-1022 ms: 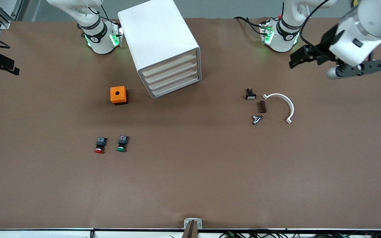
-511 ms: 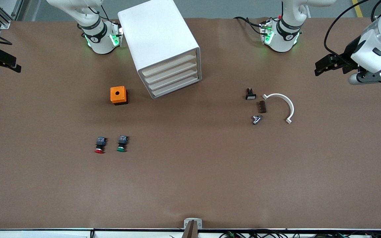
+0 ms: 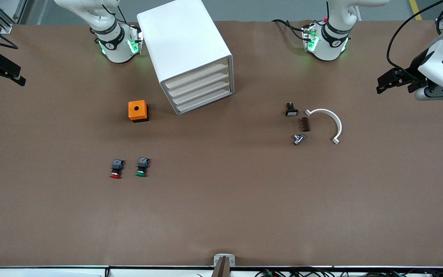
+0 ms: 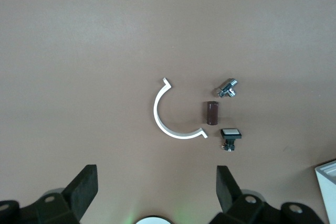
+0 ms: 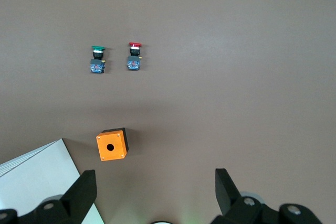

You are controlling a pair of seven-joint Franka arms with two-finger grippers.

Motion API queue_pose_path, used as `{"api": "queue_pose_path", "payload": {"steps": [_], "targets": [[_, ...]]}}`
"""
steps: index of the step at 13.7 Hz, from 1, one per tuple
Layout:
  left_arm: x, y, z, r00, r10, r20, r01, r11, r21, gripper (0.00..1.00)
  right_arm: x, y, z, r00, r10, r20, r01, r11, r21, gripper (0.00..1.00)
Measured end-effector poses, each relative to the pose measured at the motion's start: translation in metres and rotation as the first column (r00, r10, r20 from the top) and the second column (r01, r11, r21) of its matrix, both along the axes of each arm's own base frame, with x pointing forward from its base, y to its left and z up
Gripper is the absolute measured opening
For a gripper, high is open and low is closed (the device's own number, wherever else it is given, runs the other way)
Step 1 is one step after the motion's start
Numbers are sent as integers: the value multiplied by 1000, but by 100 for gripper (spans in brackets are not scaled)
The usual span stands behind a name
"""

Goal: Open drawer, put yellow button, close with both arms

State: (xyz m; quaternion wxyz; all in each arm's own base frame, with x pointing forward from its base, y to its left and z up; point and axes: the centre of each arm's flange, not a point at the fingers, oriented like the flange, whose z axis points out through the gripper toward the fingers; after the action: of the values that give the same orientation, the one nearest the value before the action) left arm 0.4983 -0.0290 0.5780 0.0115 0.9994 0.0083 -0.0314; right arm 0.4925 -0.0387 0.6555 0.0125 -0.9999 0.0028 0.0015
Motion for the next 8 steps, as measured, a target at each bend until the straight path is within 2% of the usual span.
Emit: {"api": "queue_pose_path", "payload": {"steps": [5, 8], "targets": [[-3, 2, -5, 1000, -12, 5, 12, 1000, -2, 100, -7, 0, 0, 1000, 0, 22, 0, 1000, 0, 100], [-4, 5, -4, 999, -6, 37, 6, 1000, -4, 100, -5, 0, 0, 999, 0, 36, 0, 1000, -2, 100]]}}
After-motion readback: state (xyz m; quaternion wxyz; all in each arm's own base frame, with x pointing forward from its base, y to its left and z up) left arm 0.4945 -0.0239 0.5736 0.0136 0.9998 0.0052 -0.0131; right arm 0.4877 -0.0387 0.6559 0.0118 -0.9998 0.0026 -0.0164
